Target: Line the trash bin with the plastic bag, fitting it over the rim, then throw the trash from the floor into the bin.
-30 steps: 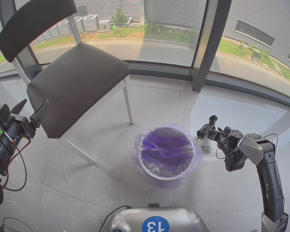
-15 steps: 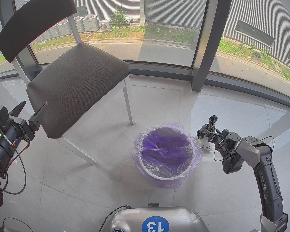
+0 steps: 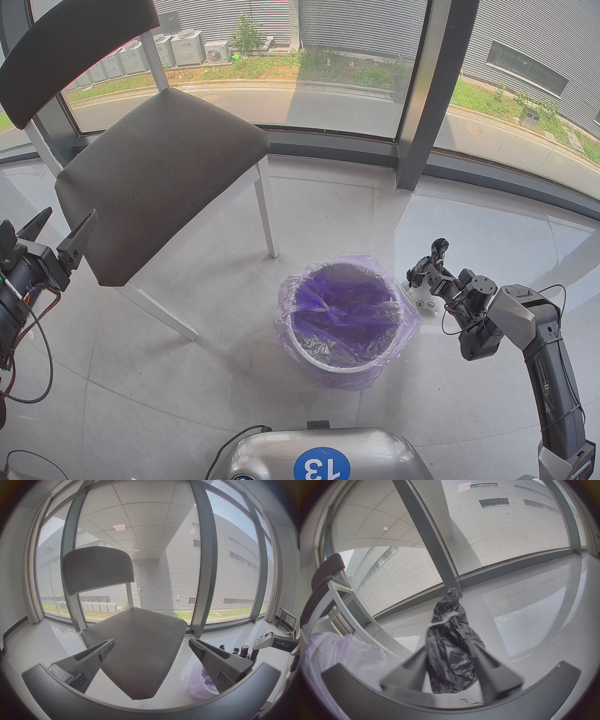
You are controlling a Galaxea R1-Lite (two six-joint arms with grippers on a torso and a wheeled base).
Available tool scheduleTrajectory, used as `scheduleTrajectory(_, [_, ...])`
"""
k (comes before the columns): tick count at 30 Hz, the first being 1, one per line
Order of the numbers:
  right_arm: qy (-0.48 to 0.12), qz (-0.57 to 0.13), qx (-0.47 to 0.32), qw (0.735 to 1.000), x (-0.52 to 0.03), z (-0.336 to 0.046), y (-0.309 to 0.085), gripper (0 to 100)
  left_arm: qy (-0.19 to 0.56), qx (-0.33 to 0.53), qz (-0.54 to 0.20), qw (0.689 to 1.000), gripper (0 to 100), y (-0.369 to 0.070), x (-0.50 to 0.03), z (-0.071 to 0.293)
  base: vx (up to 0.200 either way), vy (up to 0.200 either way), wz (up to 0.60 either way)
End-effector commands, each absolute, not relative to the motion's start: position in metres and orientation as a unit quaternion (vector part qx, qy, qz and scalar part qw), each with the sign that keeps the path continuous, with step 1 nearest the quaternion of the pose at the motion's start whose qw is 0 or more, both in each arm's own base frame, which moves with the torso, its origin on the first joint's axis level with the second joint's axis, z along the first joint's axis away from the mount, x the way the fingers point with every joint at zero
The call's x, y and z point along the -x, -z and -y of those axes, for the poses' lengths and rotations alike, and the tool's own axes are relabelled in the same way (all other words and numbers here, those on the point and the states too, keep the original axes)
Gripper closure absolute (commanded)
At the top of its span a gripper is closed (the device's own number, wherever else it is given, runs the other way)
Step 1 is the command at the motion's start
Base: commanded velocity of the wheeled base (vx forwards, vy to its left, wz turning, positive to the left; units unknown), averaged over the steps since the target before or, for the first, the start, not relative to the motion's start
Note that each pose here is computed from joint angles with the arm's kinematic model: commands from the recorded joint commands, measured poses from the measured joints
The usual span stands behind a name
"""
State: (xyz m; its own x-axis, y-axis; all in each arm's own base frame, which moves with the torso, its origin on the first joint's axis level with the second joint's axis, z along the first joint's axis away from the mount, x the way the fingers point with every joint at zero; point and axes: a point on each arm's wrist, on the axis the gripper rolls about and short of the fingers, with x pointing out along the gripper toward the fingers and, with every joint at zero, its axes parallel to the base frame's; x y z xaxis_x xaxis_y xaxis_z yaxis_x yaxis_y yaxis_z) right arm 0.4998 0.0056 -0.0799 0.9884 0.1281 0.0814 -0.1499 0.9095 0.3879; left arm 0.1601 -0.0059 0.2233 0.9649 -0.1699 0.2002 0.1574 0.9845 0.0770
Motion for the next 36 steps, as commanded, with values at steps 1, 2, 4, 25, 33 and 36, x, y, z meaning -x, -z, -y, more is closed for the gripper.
scheduleTrajectory(1, [-0.072, 0.026, -0.200, 0.977, -0.500, -0.006, 0.080, 100, 0.081, -0.030, 0.109, 0.990, 0, -0.225, -0.157, 0.006, 0.000, 0.000, 0.00])
scheduleTrajectory(2, [-0.072, 0.028, -0.201, 0.977, -0.500, -0.006, 0.079, 100, 0.082, -0.030, 0.109, 0.990, 0, -0.224, -0.156, 0.006, 0.000, 0.000, 0.00])
scheduleTrajectory(4, [-0.072, 0.027, -0.203, 0.976, -0.500, -0.006, 0.079, 100, 0.082, -0.030, 0.110, 0.990, 0, -0.224, -0.155, 0.006, 0.000, 0.000, 0.00])
scheduleTrajectory(25, [-0.173, 0.001, -0.198, 0.965, -0.439, 0.010, -0.006, 100, 0.086, -0.029, 0.109, 0.990, 0, -0.224, -0.155, 0.006, 0.000, 0.000, 0.00])
scheduleTrajectory(33, [-0.176, 0.054, -0.160, 0.970, -0.416, 0.019, -0.071, 100, 0.089, -0.030, 0.101, 0.990, 0, -0.219, -0.153, 0.007, 0.000, 0.000, 0.00])
scheduleTrajectory(36, [-0.178, 0.078, -0.146, 0.970, -0.405, 0.019, -0.097, 100, 0.091, -0.030, 0.104, 0.990, 0, -0.220, -0.153, 0.007, 0.000, 0.000, 0.00])
